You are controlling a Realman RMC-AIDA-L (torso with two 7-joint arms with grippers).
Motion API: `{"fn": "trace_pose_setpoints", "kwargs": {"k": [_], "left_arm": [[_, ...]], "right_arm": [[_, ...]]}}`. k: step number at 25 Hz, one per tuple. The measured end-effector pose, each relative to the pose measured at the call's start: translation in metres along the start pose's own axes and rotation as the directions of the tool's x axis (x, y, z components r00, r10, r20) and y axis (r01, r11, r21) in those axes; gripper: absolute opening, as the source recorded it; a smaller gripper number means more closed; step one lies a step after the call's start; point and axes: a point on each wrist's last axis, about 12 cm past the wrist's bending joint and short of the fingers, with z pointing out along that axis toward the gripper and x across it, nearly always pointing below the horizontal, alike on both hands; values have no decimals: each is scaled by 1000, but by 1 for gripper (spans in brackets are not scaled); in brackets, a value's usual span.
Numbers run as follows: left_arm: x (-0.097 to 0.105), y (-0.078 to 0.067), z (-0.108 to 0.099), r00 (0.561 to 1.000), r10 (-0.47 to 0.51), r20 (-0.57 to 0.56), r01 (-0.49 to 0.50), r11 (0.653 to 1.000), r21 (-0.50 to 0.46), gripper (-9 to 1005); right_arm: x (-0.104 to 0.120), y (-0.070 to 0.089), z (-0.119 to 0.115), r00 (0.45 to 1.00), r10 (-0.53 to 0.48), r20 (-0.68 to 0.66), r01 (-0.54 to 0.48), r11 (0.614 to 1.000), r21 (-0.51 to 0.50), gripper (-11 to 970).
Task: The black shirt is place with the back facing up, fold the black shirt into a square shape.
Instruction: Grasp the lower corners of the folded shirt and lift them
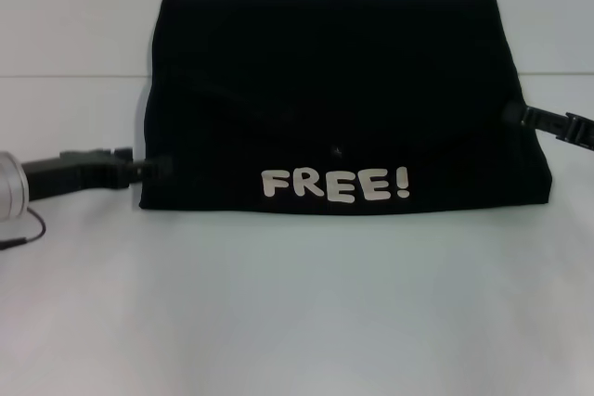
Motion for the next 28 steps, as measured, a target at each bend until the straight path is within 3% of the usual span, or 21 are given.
{"fn": "trace_pose_setpoints", "kwargs": {"k": [4, 11, 28], "left_arm": [[19, 6, 5, 995, 10, -95, -18, 997, -75, 793], [25, 7, 24, 992, 22, -127, -41, 988, -147, 785], [23, -5, 34, 982, 68, -177, -84, 993, -82, 766]], "right_arm": [[1, 0, -1, 1000, 1, -2, -1, 1000, 1, 749], [0, 0, 3, 1000, 4, 0, -4, 1000, 8, 749], [4, -4, 0, 1000, 29, 0, -29, 999, 38, 749]]}}
